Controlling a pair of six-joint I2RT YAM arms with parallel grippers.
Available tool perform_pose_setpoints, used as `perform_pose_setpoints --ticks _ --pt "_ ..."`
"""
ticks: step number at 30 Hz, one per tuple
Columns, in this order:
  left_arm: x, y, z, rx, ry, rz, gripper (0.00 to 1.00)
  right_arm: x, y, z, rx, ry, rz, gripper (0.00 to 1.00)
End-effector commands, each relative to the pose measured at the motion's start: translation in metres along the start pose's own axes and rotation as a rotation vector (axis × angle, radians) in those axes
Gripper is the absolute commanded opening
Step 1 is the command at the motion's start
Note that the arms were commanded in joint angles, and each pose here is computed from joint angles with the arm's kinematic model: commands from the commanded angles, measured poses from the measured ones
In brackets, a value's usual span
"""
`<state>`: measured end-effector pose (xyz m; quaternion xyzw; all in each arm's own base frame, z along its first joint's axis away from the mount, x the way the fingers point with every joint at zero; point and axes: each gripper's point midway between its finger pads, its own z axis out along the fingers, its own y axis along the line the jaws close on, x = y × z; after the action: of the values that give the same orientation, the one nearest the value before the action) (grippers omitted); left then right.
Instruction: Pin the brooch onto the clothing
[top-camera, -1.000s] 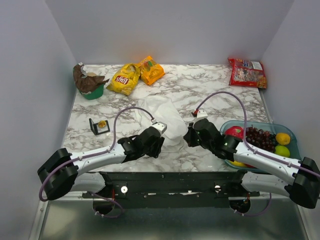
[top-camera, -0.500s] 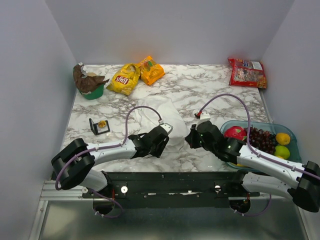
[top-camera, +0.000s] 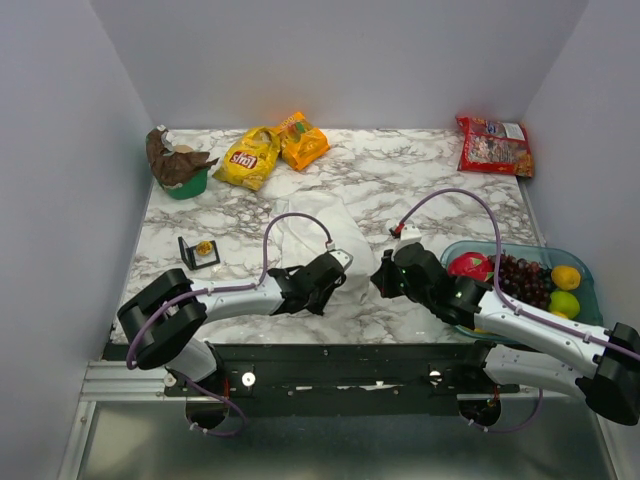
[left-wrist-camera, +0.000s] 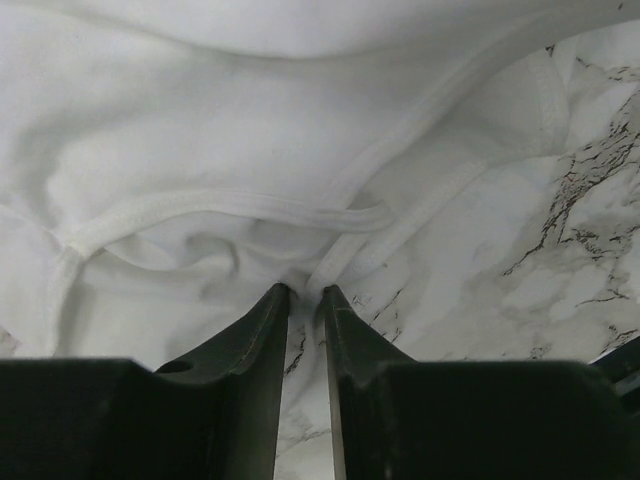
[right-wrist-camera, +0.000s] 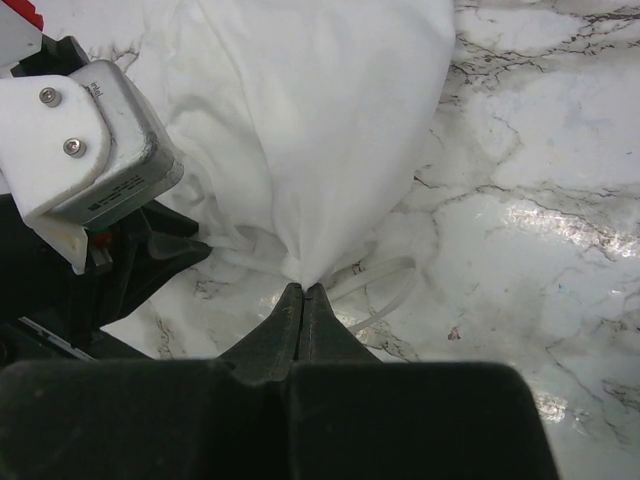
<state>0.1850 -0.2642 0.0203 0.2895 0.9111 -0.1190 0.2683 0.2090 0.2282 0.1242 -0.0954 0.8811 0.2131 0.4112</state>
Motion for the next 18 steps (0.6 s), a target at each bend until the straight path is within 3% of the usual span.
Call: perform_pose_setpoints --ticks 1,13,18 --pt "-0.003 -0.003 -0.004 -0.004 -0.005 -0.002 0.21 -0.004 -0.002 0.000 0.008 -0.025 0.011 0.01" --pt "-0.048 -0.022 -0.054 0.148 -0.201 -0.129 0.17 0.000 -0.001 0.010 0.032 0.026 -0.025 0.01" --pt "-0.054 -0.008 -0.069 0.198 -0.249 -0.223 0.17 0.003 0.004 0.019 0.030 0.061 -0.035 0.01"
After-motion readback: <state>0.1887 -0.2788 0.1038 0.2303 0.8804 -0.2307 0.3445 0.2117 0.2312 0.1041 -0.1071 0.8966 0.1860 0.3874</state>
